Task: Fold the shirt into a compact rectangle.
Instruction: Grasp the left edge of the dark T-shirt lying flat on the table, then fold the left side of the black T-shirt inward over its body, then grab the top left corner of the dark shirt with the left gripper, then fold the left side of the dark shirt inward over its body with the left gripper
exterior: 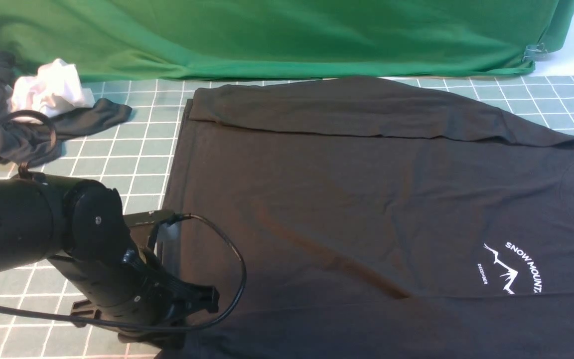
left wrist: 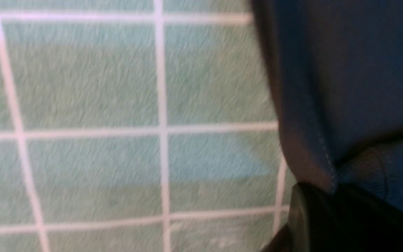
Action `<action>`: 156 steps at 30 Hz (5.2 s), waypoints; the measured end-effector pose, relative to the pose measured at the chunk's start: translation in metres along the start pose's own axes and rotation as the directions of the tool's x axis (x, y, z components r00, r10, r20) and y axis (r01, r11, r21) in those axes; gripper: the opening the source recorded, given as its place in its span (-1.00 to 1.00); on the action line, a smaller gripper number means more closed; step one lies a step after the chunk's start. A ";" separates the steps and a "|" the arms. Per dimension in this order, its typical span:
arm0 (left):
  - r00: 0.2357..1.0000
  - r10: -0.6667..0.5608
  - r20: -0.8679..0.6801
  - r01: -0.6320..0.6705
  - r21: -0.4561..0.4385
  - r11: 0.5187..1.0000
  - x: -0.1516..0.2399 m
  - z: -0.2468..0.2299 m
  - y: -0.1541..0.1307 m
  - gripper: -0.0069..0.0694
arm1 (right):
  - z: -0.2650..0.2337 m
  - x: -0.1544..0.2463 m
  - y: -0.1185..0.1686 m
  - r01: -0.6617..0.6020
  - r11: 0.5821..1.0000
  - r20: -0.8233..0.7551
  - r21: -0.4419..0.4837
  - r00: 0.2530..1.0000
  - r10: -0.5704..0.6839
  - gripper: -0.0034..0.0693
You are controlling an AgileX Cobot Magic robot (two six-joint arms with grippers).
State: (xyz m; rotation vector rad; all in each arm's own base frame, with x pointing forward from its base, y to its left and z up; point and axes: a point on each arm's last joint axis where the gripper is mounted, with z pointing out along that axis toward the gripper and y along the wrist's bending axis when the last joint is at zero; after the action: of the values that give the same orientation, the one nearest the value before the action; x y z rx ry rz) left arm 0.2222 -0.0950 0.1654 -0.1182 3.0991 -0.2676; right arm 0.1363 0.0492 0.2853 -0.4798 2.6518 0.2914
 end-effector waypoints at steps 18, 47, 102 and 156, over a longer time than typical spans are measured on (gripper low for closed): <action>0.999 -0.017 0.033 0.017 0.005 1.000 -0.003 0.000 0.000 -0.09 | 0.000 -0.001 0.000 0.000 1.000 0.007 0.001 1.000 0.000 -0.59; 0.920 0.049 0.389 -0.066 0.029 0.997 -0.088 -0.106 -0.029 -0.79 | 0.000 -0.002 0.000 0.000 1.000 0.017 0.003 1.000 0.000 -0.54; 0.765 -0.495 0.413 0.301 0.451 0.841 -0.315 0.024 0.013 0.32 | 0.000 -0.008 -0.001 -0.021 1.000 0.083 0.015 0.996 0.020 -0.49; 0.994 -0.082 0.073 0.087 -0.074 0.993 -0.187 -0.019 -0.023 -0.79 | -0.010 -0.029 -0.003 -0.026 0.999 0.223 0.032 0.975 0.018 -0.37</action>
State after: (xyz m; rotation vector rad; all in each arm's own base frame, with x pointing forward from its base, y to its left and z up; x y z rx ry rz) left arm 0.4092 -0.0997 0.1919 -0.2553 3.0391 -0.1431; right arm 0.1585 0.0523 0.3069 -0.3823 2.4407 0.2873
